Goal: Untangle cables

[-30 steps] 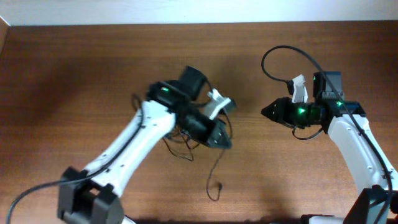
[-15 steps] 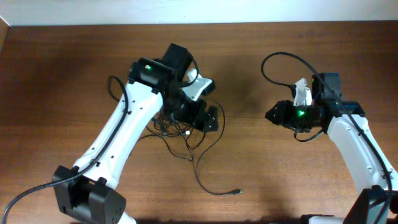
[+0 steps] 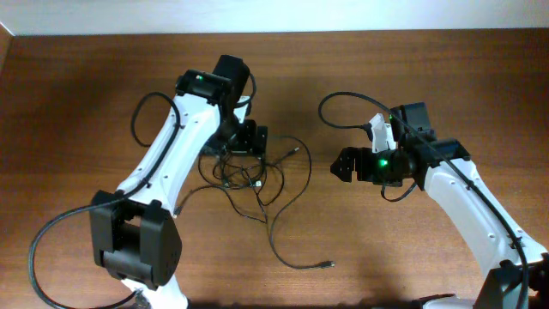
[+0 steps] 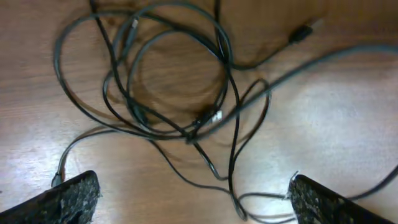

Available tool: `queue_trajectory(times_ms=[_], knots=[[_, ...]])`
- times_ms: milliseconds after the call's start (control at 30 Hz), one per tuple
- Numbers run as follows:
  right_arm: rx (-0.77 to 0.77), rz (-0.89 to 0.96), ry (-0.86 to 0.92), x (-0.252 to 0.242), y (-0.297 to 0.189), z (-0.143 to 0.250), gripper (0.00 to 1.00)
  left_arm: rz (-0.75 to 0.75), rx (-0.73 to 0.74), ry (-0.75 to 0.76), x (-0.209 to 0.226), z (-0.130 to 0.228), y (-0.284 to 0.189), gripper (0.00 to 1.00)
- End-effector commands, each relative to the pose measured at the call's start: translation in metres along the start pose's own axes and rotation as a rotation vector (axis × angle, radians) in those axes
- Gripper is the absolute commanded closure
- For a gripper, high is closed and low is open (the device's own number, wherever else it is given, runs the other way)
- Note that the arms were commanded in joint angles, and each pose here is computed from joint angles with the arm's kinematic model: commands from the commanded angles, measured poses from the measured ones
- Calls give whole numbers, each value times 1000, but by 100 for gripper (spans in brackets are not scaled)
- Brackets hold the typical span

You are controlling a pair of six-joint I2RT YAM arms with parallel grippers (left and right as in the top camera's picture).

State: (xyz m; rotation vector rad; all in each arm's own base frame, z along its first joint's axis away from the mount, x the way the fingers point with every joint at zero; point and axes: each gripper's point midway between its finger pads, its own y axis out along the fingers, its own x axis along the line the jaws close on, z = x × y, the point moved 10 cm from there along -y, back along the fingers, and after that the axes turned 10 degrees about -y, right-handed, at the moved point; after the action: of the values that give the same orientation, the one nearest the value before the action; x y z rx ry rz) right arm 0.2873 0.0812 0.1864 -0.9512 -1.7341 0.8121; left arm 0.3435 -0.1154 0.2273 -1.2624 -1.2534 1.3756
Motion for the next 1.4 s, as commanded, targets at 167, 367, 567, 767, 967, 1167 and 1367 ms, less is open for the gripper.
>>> queue_trajectory(times_ms=[167,367,567,767,967,1167,1367], knots=[[2,15,-8,0,1,0,1,264,-46,-146,-20,-19,-6,1],[2,15,-8,0,1,0,1,248,-46,-149,-18,-18,-6,1],[2,15,-8,0,1,0,1,111,-106,-228,-14,-21,1,2],[2,15,-8,0,1,0,1,34,-70,-248,-10,-28,26,1],[2,15,-8,0,1,0,1,2,-19,-258,-8,-33,49,1],[2,15,-9,0,1,0,1,-15,-26,-263,-6,-36,53,0],[2,15,-8,0,1,0,2,-19,-29,-263,-5,-36,53,1]])
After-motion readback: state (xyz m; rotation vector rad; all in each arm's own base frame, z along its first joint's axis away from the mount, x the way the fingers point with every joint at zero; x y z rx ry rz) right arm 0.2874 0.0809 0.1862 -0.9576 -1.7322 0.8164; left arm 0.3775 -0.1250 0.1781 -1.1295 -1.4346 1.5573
